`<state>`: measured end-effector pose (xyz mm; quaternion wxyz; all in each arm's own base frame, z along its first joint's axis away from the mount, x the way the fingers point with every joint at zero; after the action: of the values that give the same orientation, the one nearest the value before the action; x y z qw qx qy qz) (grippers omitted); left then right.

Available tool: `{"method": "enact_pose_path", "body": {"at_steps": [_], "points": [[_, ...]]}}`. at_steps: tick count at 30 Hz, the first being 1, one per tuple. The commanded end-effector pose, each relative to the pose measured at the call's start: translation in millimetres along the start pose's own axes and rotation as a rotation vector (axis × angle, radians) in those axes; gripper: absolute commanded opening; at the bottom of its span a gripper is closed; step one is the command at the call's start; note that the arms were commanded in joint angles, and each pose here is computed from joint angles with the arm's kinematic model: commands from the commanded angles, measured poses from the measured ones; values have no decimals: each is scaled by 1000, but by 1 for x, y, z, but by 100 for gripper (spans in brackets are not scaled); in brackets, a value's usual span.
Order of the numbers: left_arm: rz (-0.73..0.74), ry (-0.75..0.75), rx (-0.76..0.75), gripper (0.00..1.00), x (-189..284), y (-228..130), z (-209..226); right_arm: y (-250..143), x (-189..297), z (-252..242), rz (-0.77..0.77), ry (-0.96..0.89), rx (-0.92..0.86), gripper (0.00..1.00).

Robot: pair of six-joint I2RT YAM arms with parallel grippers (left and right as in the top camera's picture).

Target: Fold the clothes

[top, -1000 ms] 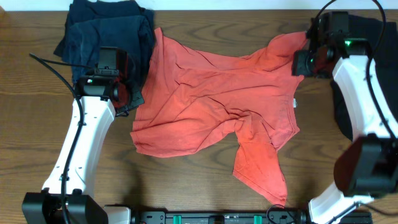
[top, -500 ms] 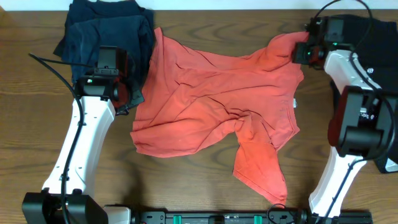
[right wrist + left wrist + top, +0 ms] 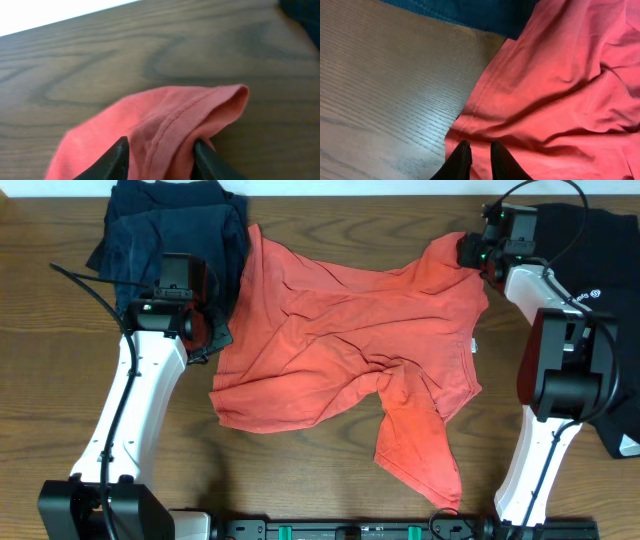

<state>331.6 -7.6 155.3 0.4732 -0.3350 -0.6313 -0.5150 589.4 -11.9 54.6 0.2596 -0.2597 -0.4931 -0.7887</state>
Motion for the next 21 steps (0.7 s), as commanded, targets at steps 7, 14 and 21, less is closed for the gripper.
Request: {"method": "enact_pose_path", "body": {"at_steps": [7,14,21], "points": [[13,14,12,17,-6,0,2,0,-7,16,-13,32,-18,10],[18,16,12,17,-9,1,2,40,1,37,-129,110,-83,1],[35,21,10,17,-15,-1,2,110,25,73,-378,158,-51,1]]}}
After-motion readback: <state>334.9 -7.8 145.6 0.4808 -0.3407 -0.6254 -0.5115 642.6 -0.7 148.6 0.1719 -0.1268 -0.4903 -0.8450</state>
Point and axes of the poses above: each gripper's point midway between its finger pads, its own x axis back along the fingers, its own z axis along the line the jaws close on, y = z × x, the point moved 2 cm from there along x, back along the fingers, and after that the axes turned 9 degrees about -x, right-handed, at the moved point
